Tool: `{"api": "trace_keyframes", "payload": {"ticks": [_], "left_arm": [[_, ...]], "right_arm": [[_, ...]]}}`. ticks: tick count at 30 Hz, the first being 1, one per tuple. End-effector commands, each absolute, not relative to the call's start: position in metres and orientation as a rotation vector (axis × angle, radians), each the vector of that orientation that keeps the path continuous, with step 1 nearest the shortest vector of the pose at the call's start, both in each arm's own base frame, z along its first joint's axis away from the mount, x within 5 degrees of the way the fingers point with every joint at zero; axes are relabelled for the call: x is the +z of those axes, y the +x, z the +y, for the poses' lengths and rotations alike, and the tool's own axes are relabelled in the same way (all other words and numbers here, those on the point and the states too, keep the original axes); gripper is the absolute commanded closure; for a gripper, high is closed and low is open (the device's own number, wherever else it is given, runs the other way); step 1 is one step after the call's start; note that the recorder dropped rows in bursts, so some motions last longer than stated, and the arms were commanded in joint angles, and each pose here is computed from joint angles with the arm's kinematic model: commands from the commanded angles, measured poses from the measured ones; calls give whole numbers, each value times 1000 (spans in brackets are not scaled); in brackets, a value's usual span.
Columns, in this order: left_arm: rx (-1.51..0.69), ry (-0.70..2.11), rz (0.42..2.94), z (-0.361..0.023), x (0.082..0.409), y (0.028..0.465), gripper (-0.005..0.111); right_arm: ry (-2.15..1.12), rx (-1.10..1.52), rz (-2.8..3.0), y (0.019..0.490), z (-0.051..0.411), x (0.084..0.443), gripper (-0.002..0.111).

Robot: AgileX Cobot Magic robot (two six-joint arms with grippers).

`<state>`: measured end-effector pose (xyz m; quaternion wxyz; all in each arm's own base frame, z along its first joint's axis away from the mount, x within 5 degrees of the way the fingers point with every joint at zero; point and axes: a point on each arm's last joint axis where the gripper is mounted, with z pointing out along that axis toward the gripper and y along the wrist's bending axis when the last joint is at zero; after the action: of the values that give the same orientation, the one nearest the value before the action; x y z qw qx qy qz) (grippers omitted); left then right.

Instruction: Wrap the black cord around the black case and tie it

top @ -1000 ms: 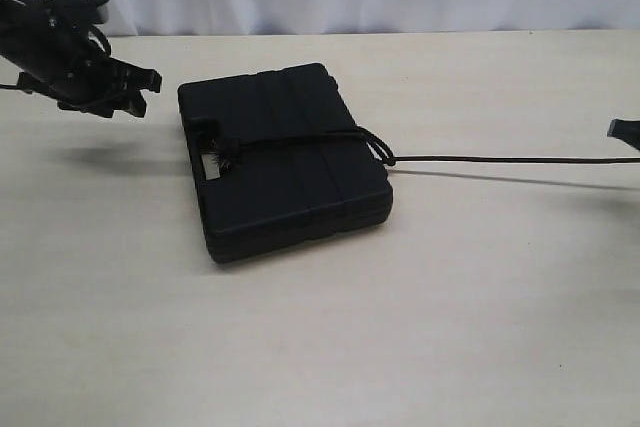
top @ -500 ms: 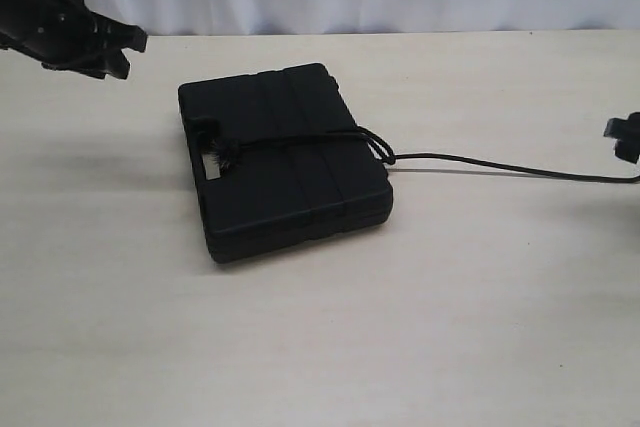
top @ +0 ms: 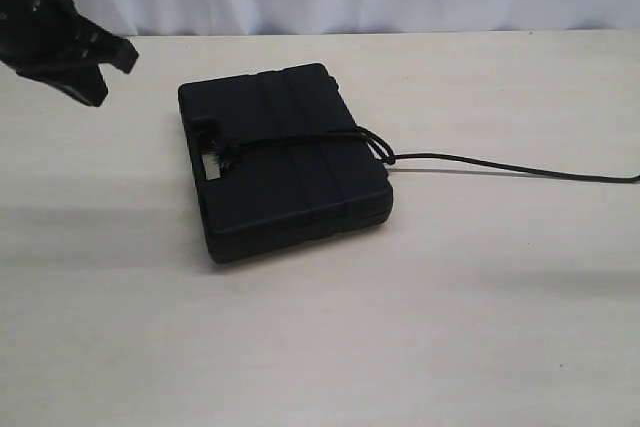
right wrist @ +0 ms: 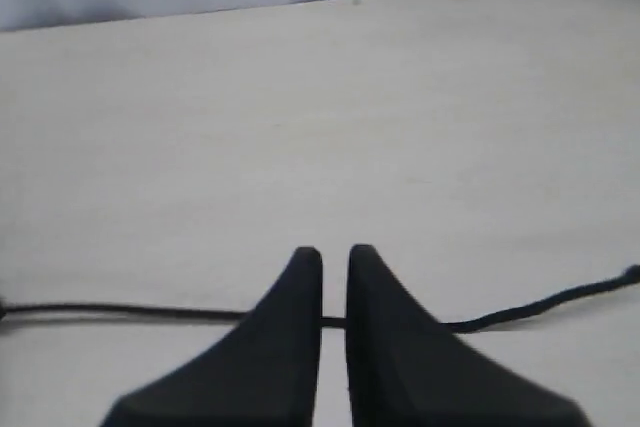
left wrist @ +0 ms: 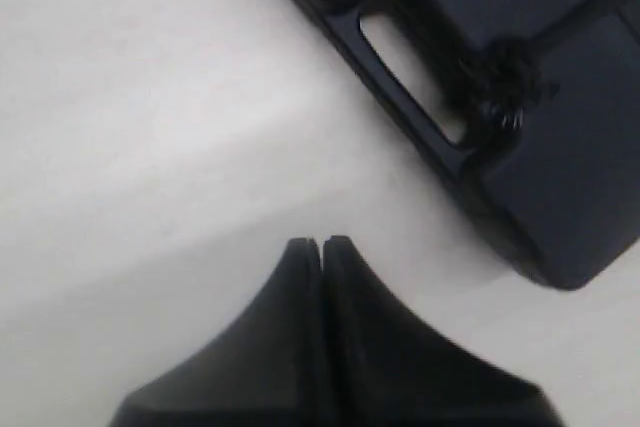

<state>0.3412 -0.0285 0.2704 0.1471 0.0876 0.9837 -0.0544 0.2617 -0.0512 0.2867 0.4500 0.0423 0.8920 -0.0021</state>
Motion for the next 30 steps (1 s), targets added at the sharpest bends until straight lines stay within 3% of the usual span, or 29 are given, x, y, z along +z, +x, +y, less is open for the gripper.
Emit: {"api": "trace_keyframes", "payload": {"ticks": [1, 8, 17, 26, 30], "left_arm": [[78, 314, 2838, -52, 280, 308, 107], [-87, 380, 2615, -72, 310, 238, 107], [-214, 361, 1930, -51, 341, 140, 107], [-212, 302, 1317, -30, 325, 81, 107], [-216, 290, 1260, -32, 306, 87, 107]], "right_arm": [[-136, 88, 2274, 242, -17, 298, 104], [-28, 62, 2437, 203, -7, 308, 104], [-218, -23, 2047, 130, 13, 336, 104], [-229, 50, 1476, 72, 13, 293, 104], [-213, 68, 1273, 69, 15, 271, 104]]}}
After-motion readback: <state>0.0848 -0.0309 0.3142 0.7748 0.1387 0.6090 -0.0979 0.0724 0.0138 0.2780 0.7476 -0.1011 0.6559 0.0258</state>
